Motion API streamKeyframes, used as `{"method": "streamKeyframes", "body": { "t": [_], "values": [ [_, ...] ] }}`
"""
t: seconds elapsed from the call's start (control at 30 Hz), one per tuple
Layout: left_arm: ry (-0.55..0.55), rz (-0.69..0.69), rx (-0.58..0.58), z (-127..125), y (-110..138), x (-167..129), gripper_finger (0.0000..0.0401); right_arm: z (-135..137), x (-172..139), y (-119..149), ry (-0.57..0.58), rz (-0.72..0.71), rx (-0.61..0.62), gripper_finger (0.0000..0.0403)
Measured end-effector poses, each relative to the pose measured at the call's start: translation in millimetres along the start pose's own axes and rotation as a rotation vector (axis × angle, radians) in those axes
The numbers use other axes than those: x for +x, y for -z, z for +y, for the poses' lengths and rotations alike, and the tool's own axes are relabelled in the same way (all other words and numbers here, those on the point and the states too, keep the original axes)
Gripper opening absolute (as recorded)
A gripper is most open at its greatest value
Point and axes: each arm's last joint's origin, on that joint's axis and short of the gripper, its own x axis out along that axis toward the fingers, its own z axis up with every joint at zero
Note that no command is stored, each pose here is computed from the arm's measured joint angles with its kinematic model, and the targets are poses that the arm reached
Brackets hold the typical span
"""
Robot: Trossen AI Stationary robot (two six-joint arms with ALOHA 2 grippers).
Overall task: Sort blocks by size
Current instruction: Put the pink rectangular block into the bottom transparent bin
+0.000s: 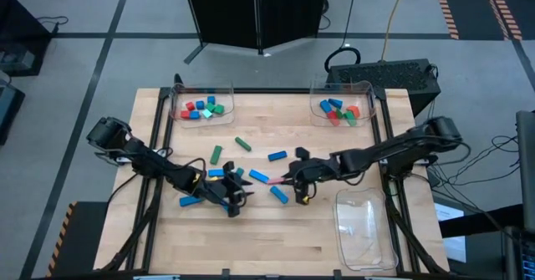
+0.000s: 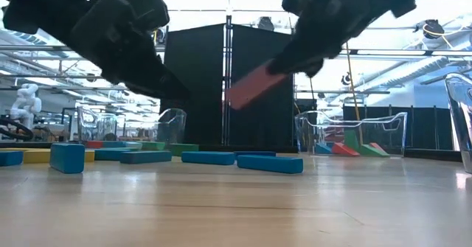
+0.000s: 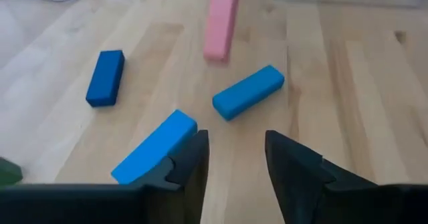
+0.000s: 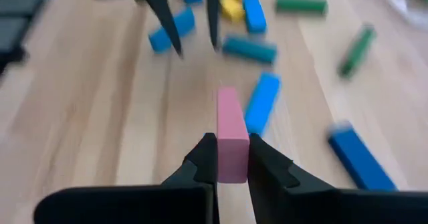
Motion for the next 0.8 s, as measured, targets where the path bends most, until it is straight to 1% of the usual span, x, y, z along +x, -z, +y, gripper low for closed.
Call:
{"method": "streamKeyframes", "body": {
  "t": [0.07, 0.17, 0.4, 0.63, 0.8],
  "values": [
    [-0.007, 0.020, 0.010, 0.5, 2.1, -0.1, 0.0153, 1.2, -13.0, 3.5, 0.017, 0.063, 0.022, 0.0036],
    [-0.035, 0.047, 0.006, 2.4, 5.5, -0.2, 0.0154, 6.3, -35.4, 5.1, 0.008, 0.110, 0.064, 0.0036],
    [-0.124, 0.026, 0.009, 5.8, 5.5, -0.3, 0.0155, 15.7, -86.2, 14.5, -0.006, 0.215, 0.174, 0.0042],
    [-0.126, 0.026, 0.009, 5.9, 5.4, -0.3, 0.0155, 26.1, -121.0, 27.0, -0.058, 0.303, 0.230, 0.0042],
    [-0.128, 0.024, 0.010, 5.9, 5.3, -0.3, 0.0155, 30.2, -142.3, 33.4, -0.112, 0.358, 0.307, 0.0042]
  ]
}}
